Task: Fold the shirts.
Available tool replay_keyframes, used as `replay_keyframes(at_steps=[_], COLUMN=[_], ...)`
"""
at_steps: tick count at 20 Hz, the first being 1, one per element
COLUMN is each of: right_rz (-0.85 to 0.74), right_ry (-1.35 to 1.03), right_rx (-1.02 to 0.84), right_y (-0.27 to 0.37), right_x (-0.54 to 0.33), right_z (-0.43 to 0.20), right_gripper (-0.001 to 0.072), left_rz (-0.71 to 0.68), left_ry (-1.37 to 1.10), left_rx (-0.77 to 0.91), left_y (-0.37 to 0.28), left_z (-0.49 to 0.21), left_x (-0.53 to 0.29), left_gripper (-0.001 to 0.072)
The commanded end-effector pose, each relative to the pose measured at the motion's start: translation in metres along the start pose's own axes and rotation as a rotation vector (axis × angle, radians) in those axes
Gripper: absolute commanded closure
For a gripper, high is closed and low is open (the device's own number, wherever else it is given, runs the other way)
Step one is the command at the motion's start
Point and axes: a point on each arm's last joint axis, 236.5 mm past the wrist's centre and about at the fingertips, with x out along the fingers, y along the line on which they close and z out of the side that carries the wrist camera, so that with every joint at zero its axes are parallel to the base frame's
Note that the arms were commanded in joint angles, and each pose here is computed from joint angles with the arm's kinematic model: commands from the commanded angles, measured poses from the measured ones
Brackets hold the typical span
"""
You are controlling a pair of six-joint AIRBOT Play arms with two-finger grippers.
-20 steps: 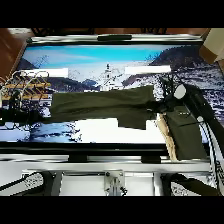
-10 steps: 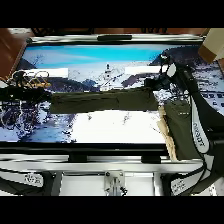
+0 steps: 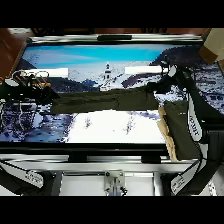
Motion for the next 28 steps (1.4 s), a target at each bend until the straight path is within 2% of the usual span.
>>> replay_keyframes(at_steps=[1, 11, 12, 13, 14, 15, 16, 17, 18, 19, 23, 28], right_rz=[0.063, 0.212, 0.218, 0.23, 0.255, 0.286, 0.315, 0.332, 0.345, 0.36, 0.412, 0.422], right_ry=[0.107, 0.184, 0.186, 0.185, 0.18, 0.168, 0.144, 0.115, 0.082, 0.048, 0.005, -0.002], right_rx=[-0.016, 0.01, 0.002, -0.001, 0.004, 0.01, 0.014, 0.011, 0.003, 0.0, -0.012, -0.038], right_y=[-0.008, 0.028, 0.033, 0.038, 0.046, 0.055, 0.064, 0.071, 0.077, 0.085, 0.115, 0.136], right_x=[0.004, 0.031, 0.031, 0.028, 0.024, 0.017, 0.006, -0.007, -0.023, -0.043, -0.122, -0.201], right_z=[-0.024, -0.041, -0.041, -0.041, -0.04, -0.036, -0.031, -0.025, -0.019, -0.013, -0.02, -0.052], right_gripper=[0.0047, 0.0053, 0.0169, 0.0437, 0.0653, 0.0647, 0.0647, 0.0647, 0.0648, 0.0647, 0.0648, 0.0647], left_rz=[-0.02, -0.04, -0.048, -0.06, -0.086, -0.127, -0.169, -0.215, -0.255, -0.287, -0.311, -0.315], left_ry=[0.047, 0.037, 0.041, 0.039, 0.031, 0.019, 0.009, 0.008, 0.02, 0.043, 0.163, 0.166], left_rx=[0.009, 0.034, 0.034, 0.033, 0.027, 0.018, 0.014, 0.022, 0.038, 0.074, 0.257, 0.409], left_y=[-0.009, -0.026, -0.029, -0.032, -0.039, -0.05, -0.062, -0.076, -0.091, -0.108, -0.175, -0.251], left_z=[-0.01, -0.012, -0.014, -0.014, -0.012, -0.01, -0.008, -0.008, -0.012, -0.02, -0.071, -0.121], left_x=[-0.007, -0.024, -0.025, -0.027, -0.028, -0.031, -0.033, -0.033, -0.031, -0.026, 0.018, 0.071], left_gripper=[0.0175, 0.0177, 0.0177, 0.0178, 0.0178, 0.0187, 0.0276, 0.0458, 0.0594, 0.0656, 0.0676, 0.0675])
